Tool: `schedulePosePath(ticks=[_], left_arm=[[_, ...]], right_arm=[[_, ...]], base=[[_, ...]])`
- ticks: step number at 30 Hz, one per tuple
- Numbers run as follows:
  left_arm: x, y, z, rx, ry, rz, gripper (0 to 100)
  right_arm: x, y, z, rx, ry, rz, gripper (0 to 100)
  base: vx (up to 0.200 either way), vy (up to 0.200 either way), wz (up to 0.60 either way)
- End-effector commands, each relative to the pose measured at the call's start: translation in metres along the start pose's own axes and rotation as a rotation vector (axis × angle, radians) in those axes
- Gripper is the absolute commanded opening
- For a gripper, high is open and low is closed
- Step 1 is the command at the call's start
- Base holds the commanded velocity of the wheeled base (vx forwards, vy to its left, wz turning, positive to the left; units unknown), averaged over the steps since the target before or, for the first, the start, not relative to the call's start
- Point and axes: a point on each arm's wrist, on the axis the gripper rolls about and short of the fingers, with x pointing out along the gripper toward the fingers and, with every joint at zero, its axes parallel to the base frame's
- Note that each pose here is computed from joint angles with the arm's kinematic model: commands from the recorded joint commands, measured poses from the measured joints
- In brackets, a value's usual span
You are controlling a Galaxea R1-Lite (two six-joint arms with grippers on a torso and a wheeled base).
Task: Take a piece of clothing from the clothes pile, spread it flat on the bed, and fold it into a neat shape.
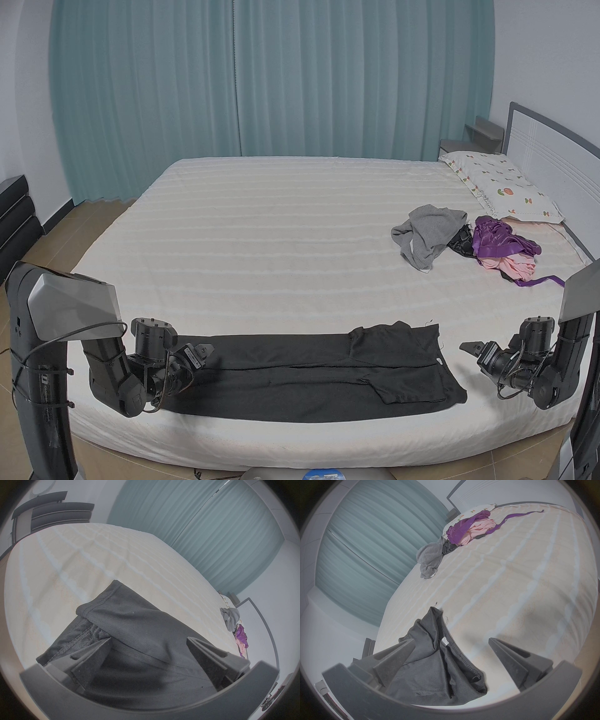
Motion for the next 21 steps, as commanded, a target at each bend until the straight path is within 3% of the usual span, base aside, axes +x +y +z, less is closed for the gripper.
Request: schedulePosePath(ticks=[1, 21], left_arm=[[0.006, 0.009, 0.002, -0.013, -0.003, 0.030, 100], [-0.001, 0.036, 0.040, -0.097, -0.117, 0.087, 100]], right_arm=[[0.001, -0.001, -0.002, 0.001, 0.008, -0.006, 100], [0.005, -0.004, -0.008, -0.005, 0.017, -0.005, 100]], base=[[0.000, 0.000, 0.00], [0.000, 0.000, 0.00]])
